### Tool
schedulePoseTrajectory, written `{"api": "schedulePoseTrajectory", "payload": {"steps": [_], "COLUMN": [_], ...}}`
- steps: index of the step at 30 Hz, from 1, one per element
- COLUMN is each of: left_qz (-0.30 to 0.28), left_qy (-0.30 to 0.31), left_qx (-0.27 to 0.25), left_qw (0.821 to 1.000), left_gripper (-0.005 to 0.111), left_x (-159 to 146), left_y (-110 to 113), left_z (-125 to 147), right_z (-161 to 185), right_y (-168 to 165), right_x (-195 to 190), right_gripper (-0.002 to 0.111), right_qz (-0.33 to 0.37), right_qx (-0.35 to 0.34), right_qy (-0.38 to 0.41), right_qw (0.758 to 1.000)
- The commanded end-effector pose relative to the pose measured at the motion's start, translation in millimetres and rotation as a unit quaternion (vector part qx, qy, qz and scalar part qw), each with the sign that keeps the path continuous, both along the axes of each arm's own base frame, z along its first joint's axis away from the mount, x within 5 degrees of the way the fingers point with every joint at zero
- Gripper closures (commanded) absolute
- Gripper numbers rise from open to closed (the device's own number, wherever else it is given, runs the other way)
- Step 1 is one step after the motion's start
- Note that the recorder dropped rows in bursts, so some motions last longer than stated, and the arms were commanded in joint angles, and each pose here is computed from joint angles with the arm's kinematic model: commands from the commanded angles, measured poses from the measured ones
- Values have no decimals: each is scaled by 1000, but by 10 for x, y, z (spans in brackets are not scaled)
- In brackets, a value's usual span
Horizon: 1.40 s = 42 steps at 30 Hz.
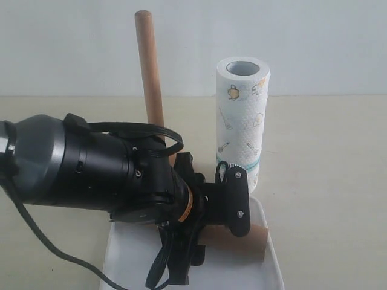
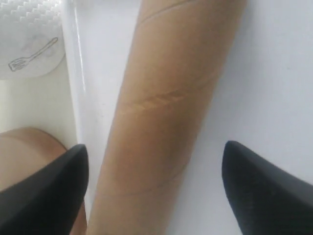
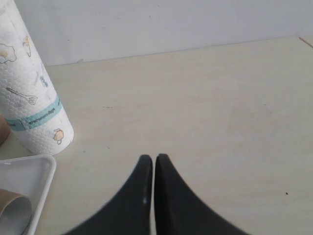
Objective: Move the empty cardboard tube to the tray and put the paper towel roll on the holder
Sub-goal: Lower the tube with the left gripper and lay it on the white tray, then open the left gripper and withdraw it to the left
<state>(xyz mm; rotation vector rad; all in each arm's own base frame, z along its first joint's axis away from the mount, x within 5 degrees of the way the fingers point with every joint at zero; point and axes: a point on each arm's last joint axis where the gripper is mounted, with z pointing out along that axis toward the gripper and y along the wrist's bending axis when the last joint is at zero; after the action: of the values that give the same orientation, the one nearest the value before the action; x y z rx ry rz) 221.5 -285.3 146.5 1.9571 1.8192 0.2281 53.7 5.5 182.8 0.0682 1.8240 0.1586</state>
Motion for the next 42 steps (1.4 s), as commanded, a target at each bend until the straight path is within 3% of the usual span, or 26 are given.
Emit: {"api": "schedulePoseTrajectory", "payload": {"steps": [1, 8, 15, 19, 21, 23, 26, 29, 33, 37, 39, 42], "left_qz": [4, 8, 37, 110, 155, 196, 276, 314, 327, 292, 264, 236], "left_qy": [0, -3, -17, -12, -11, -9, 16, 51, 99, 92, 85, 87], "left_qx": [3, 6, 27, 12, -6, -19, -29, -27, -95, -214, -309, -407], "left_qw": [1000, 1000, 999, 994, 988, 980, 961, 948, 935, 927, 910, 878], "left_gripper": [35, 35, 36, 37, 45, 61, 97, 102, 103, 103, 103, 103], "left_x": [-11, -16, -68, -127, -155, -181, -250, -339, -457, -549, -610, -723], "left_y": [-15, 11, 174, 316, 382, 443, 544, 605, 603, 642, 663, 738], "left_z": [11, 75, 408, 656, 772, 861, 939, 976, 1046, 1225, 1289, 1287], "right_z": [5, 5, 5, 5, 5, 5, 5, 5, 5, 5, 5, 5], "right_y": [-4, -4, -4, -4, -4, -4, -4, -4, -4, -4, -4, -4], "right_x": [-2, -2, -2, -2, -2, -2, -2, -2, -2, -2, -2, -2], "right_gripper": [107, 107, 107, 107, 107, 107, 107, 107, 107, 107, 107, 107], "right_qz": [-2, -2, -2, -2, -2, -2, -2, -2, -2, -2, -2, -2], "right_qx": [-3, -3, -3, -3, -3, -3, -3, -3, -3, -3, -3, -3], "right_qy": [-4, -4, -4, -4, -4, -4, -4, -4, -4, -4, -4, -4], "right_qw": [1000, 1000, 1000, 1000, 1000, 1000, 1000, 1000, 1000, 1000, 1000, 1000]}}
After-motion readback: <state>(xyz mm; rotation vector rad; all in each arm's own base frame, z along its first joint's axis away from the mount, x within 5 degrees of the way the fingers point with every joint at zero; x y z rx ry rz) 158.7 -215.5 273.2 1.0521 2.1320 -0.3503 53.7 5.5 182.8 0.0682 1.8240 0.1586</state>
